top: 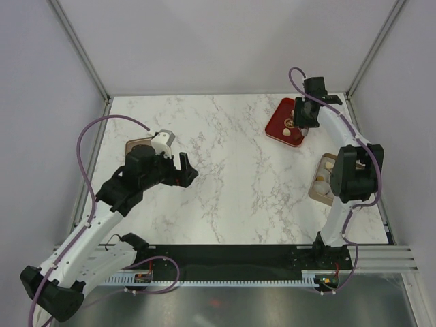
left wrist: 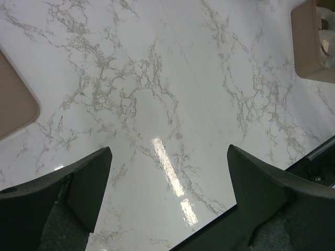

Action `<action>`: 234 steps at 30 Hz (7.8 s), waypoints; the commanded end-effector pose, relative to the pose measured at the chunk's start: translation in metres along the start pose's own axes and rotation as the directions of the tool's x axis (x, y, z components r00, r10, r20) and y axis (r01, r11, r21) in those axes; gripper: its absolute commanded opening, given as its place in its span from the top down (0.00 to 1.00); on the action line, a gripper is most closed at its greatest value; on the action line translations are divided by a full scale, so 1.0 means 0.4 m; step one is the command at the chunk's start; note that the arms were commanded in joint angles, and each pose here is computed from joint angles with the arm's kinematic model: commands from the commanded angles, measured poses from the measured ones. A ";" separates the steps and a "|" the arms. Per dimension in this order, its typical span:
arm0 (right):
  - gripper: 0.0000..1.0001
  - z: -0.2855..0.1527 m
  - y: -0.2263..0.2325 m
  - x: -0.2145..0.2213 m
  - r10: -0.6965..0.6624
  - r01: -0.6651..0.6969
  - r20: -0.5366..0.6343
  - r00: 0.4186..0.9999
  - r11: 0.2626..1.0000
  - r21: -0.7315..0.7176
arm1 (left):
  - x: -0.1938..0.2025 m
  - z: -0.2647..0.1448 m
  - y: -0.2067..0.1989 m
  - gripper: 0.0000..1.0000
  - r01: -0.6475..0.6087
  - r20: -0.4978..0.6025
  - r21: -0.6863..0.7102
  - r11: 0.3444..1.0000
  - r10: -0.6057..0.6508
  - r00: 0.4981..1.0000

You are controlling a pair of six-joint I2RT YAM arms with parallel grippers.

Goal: Pack the chocolate

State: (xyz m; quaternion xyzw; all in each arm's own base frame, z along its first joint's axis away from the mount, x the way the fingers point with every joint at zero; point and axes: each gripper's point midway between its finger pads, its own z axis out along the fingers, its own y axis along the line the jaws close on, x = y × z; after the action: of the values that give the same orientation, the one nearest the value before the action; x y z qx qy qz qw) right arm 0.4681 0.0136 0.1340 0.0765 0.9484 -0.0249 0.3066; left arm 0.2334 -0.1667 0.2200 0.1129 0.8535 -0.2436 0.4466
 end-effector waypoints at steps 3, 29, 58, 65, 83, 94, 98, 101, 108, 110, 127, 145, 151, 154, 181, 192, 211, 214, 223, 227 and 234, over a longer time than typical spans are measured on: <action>0.46 0.030 0.024 -0.097 -0.056 0.056 0.093 0.994 0.998 0.004 | -0.022 0.001 0.006 0.01 -0.049 0.021 -0.015 0.999 0.050 0.999; 0.59 0.075 0.034 -0.090 -0.095 0.094 0.064 0.993 0.996 0.004 | -0.020 0.007 0.007 0.01 -0.050 0.013 -0.017 0.999 0.050 0.999; 0.66 -0.293 -0.062 0.150 0.047 -0.044 -0.068 0.997 0.998 0.054 | -0.015 0.004 -0.012 0.01 -0.040 0.003 0.025 0.999 0.040 0.999; 0.65 -0.411 -0.113 0.328 0.093 -0.082 -0.136 0.986 0.993 0.085 | -0.015 0.000 -0.022 0.01 -0.038 0.003 0.046 0.998 0.038 0.999; 0.64 -0.522 -0.161 0.483 0.240 -0.212 -0.172 0.955 0.963 0.166 | -0.016 -0.005 -0.039 0.01 -0.033 0.000 0.082 0.996 0.033 0.999; 0.63 -0.517 -0.165 0.523 0.281 -0.250 -0.173 0.944 0.951 0.180 | -0.013 -0.003 -0.039 0.01 -0.030 -0.005 0.082 0.996 0.031 1.000; 0.63 -0.506 -0.158 0.537 0.285 -0.256 -0.183 0.941 0.952 0.167 | -0.010 0.001 -0.037 0.01 -0.029 -0.010 0.079 0.996 0.030 0.999; 0.62 -0.498 -0.151 0.533 0.292 -0.267 -0.177 0.940 0.951 0.155 | -0.011 0.000 -0.038 0.01 -0.030 -0.009 0.081 0.996 0.030 0.999; 0.61 -0.487 -0.142 0.520 0.297 -0.276 -0.167 0.940 0.951 0.141 | -0.011 0.002 -0.036 0.01 -0.029 -0.011 0.077 0.997 0.030 0.999; 0.60 -0.487 -0.143 0.519 0.297 -0.275 -0.167 0.940 0.951 0.143 | -0.009 0.005 -0.035 0.01 -0.029 -0.014 0.074 0.997 0.030 0.999; 0.56 -0.501 -0.165 0.512 0.300 -0.273 -0.142 0.943 0.944 0.184 | -0.011 0.003 -0.035 0.01 -0.030 -0.012 0.075 0.997 0.031 0.999; 0.54 -0.548 -0.171 0.412 0.270 -0.258 -0.055 0.961 0.951 0.170 | -0.013 0.002 -0.031 0.01 -0.036 -0.006 0.066 0.997 0.036 0.999; 0.54 -0.557 -0.162 0.311 0.215 -0.214 0.007 0.977 0.966 0.142 | -0.013 0.000 -0.029 0.01 -0.037 -0.003 0.062 0.997 0.038 0.999; 0.54 -0.547 -0.122 0.230 0.194 -0.198 0.070 0.978 0.979 0.055 | -0.018 -0.002 -0.031 0.01 -0.037 0.002 0.065 0.997 0.037 0.999; 0.53 -0.214 0.057 0.099 0.355 -0.355 0.026 0.935 0.935 0.010 | -0.014 0.004 -0.026 0.01 -0.042 -0.005 0.056 0.998 0.042 0.999; 0.52 -0.133 0.060 0.107 0.349 -0.349 0.011 0.937 0.934 0.081 | -0.014 -0.001 -0.025 0.01 -0.041 0.000 0.053 0.998 0.041 0.999; 0.51 -0.066 0.081 0.116 0.344 -0.342 -0.012 0.939 0.937 0.071 | -0.012 0.002 -0.022 0.01 -0.040 -0.004 0.048 0.998 0.040 0.999; 0.52 -0.061 0.085 0.124 0.345 -0.343 -0.022 0.939 0.937 0.065 | -0.012 0.003 -0.021 0.01 -0.040 -0.005 0.047 0.998 0.040 0.999; 0.53 -0.065 0.088 0.158 0.339 -0.335 -0.069 0.938 0.940 0.063 | -0.013 0.003 -0.013 0.01 -0.041 0.000 0.029 0.999 0.041 0.999; 0.54 -0.052 0.074 0.176 0.308 -0.300 -0.086 0.948 0.949 0.093 | -0.017 0.001 -0.010 0.01 -0.045 0.005 0.021 0.999 0.045 0.999; 0.58 -0.030 0.068 0.211 0.259 -0.246 -0.133 0.957 0.963 0.108 | -0.027 -0.005 0.011 0.01 -0.050 0.025 -0.029 0.998 0.051 0.998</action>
State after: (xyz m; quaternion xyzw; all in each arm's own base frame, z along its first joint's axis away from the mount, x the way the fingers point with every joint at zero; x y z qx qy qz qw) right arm 0.4021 0.0529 0.1029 0.2294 0.9418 -0.0141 0.2453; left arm 0.2339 -0.1685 0.2115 0.1194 0.8609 -0.2398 0.4325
